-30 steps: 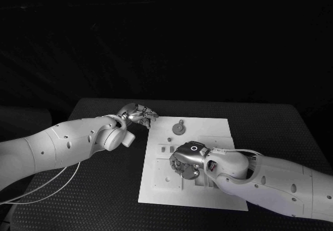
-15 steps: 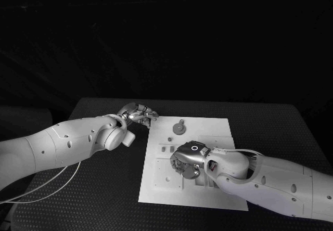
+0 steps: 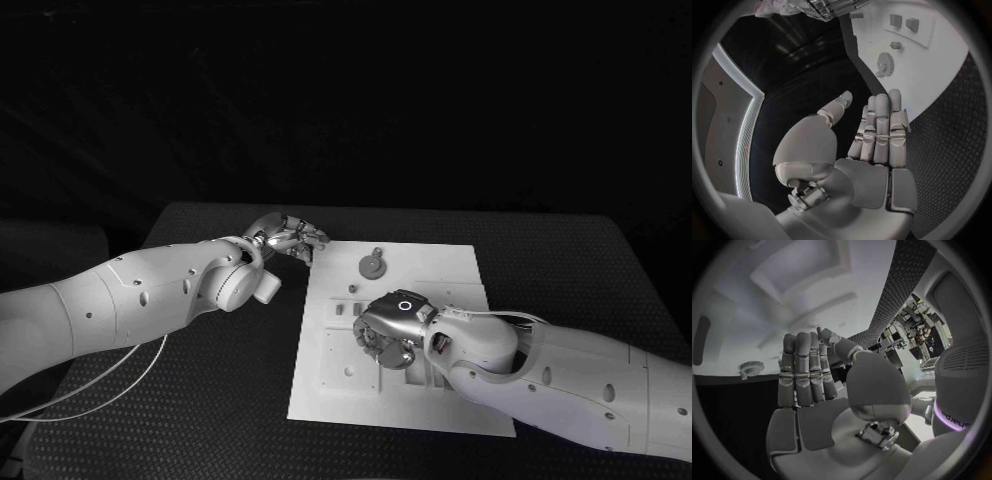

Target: Assemble the parts on the task board

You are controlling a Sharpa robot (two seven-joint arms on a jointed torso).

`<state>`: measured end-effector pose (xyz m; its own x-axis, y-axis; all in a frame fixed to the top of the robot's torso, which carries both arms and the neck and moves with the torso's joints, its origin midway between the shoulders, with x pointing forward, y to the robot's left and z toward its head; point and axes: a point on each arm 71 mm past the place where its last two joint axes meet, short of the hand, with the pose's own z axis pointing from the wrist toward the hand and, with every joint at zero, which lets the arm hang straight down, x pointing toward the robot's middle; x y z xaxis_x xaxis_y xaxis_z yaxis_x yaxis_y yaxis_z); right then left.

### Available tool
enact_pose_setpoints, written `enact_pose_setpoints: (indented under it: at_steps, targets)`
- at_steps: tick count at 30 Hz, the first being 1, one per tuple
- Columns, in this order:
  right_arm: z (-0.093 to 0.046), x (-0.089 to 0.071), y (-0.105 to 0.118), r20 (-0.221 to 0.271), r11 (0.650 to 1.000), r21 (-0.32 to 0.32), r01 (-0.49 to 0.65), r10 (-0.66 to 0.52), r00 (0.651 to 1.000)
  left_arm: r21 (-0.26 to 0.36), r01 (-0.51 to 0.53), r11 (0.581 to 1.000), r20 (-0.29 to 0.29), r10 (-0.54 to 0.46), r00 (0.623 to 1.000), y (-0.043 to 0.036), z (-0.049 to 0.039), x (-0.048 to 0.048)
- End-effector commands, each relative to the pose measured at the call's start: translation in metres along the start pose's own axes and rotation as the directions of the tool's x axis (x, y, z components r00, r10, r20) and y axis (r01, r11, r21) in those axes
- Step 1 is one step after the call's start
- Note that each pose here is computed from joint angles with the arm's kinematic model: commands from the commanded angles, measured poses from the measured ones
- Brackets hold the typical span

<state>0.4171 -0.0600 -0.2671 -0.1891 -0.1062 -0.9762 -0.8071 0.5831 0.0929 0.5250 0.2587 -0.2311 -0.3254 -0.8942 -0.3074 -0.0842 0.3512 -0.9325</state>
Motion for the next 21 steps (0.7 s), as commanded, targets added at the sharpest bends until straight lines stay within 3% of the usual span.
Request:
enact_pose_setpoints:
  at_steps: [1, 21]
  targets:
    - [0.0007, 0.0003, 0.0009, 0.000, 1.000, -0.001, 0.016, -0.016, 1.000, 0.006, 0.009, 1.000, -0.012, -0.009, 1.000, -0.0018, -0.0001, 0.0013]
    - [0.0011, 0.0058, -0.0007, -0.035, 1.000, 0.006, 0.014, -0.014, 0.999, 0.002, 0.010, 1.000, -0.015, -0.009, 1.000, -0.0010, -0.0005, 0.0000]
